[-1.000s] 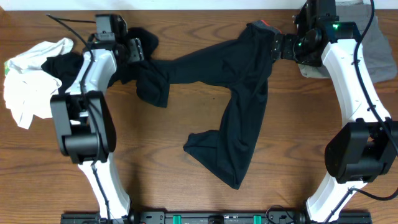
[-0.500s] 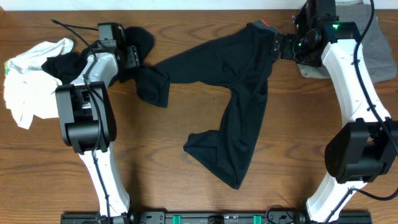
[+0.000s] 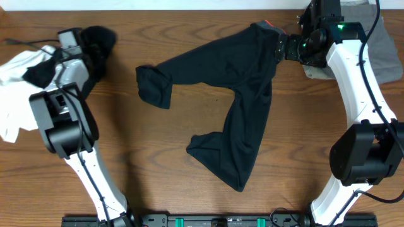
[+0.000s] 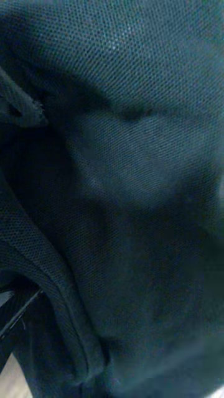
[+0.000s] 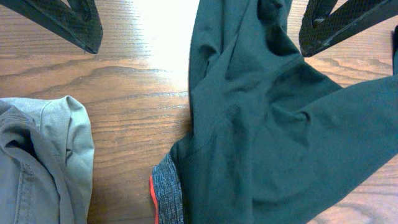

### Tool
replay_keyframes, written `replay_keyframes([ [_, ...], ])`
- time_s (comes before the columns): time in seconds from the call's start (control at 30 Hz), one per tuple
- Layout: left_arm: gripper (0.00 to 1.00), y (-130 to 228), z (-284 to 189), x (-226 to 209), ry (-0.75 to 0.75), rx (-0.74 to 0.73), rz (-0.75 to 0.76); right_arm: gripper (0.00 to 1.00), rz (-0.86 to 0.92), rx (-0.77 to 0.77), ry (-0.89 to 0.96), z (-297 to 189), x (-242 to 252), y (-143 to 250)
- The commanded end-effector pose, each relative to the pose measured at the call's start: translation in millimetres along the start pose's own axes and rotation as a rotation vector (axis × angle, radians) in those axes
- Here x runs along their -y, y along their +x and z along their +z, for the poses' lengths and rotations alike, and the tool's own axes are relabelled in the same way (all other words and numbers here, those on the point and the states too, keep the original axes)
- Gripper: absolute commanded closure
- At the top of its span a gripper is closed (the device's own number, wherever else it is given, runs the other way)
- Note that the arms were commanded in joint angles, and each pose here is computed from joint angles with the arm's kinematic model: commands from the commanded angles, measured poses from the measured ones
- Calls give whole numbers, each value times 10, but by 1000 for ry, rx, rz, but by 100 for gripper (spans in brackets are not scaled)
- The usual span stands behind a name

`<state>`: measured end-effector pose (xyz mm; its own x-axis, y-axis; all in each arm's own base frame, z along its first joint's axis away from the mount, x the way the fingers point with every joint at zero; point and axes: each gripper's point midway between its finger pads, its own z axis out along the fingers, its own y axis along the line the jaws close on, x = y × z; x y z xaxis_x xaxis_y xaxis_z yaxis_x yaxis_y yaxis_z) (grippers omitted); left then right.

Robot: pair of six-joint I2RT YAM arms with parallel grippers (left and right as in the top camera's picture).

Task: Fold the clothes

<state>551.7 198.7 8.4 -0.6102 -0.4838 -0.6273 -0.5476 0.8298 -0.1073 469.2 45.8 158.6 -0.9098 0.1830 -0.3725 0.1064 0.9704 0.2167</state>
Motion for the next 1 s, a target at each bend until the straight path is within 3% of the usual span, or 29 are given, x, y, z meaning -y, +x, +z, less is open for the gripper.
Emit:
replay_keyframes([
  [0.0,24,263,229,-259,-46,-52,-115,2,-8,-9,-3,48,-1,13],
  [0.37,12,-144,-126,214,120,38,-36,2,-11,-8,-23,49,-44,8],
  [0.57,0,-472,-726,342,142,82,-19,1,-15,7,-26,49,-50,-29],
  [0.7,2,-563,-1218,330,140,67,-19,1,-25,26,-35,48,-71,-75],
  [0.83,2,-402,-1672,305,139,-27,-20,1,-27,34,-41,47,-83,-95],
  [0.97,2,196,-1992,347,183,-293,-61,1,-35,26,-66,45,-125,-78],
])
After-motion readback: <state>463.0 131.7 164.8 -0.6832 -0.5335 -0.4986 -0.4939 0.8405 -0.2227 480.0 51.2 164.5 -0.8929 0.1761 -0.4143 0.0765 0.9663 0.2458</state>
